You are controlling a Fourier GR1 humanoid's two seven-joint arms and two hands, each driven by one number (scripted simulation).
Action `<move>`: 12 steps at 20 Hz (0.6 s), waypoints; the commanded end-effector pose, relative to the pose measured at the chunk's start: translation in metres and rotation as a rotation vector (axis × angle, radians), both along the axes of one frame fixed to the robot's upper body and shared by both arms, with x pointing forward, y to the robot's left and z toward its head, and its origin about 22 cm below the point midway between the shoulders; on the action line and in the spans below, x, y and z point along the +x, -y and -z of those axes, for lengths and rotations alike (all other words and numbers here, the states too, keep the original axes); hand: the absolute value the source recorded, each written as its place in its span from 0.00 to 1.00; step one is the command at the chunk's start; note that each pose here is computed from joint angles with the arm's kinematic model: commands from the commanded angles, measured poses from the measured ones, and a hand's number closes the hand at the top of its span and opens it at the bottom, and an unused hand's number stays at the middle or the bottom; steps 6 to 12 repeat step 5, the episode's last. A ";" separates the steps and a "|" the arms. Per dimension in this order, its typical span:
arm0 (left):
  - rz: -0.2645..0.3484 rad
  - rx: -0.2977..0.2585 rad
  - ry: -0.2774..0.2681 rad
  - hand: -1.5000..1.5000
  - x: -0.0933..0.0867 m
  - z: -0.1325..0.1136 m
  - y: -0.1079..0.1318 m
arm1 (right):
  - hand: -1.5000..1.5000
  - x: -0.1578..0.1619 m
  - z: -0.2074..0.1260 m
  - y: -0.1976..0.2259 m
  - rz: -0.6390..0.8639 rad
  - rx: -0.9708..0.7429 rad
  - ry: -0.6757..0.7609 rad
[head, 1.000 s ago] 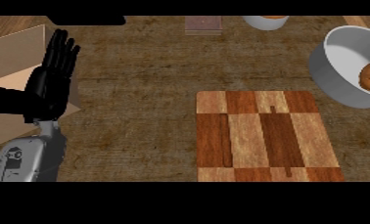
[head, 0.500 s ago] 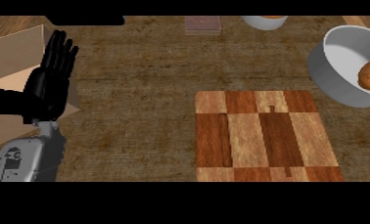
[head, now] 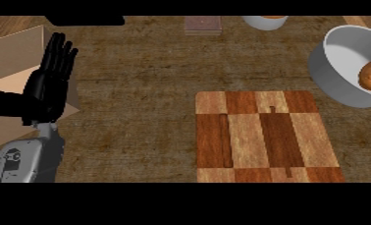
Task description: Pick the croissant from the cutting board and place it in the pot
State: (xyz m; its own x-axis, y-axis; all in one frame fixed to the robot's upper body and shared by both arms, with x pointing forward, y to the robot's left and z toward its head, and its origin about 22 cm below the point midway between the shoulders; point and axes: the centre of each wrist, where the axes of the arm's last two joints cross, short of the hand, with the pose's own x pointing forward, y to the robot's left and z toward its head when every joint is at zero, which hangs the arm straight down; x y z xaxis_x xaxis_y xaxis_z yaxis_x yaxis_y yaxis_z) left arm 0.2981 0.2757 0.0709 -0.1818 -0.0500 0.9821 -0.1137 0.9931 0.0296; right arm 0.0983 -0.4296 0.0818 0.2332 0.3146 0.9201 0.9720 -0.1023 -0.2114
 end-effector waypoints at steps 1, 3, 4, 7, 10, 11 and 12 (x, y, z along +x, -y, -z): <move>0.026 -0.016 0.000 0.50 0.005 -0.008 0.008 | 0.00 -0.048 -0.001 0.007 0.024 -0.011 0.000; -0.011 -0.014 0.000 0.50 0.014 -0.005 -0.001 | 0.00 -0.050 0.004 0.008 0.041 -0.015 0.017; -0.016 0.006 0.008 0.50 0.002 0.000 0.004 | 0.00 -0.068 0.013 0.001 -0.001 -0.011 0.006; -0.002 -0.009 0.009 0.50 0.012 -0.003 0.000 | 0.00 -0.072 0.011 -0.010 0.039 -0.002 -0.008; -0.002 -0.009 0.009 0.50 0.012 -0.003 0.000 | 0.00 -0.072 0.011 -0.010 0.039 -0.002 -0.008; -0.002 -0.009 0.009 0.50 0.012 -0.003 0.000 | 0.00 -0.072 0.011 -0.010 0.039 -0.002 -0.008; -0.002 -0.009 0.009 0.50 0.012 -0.003 0.000 | 0.00 -0.072 0.011 -0.010 0.039 -0.002 -0.008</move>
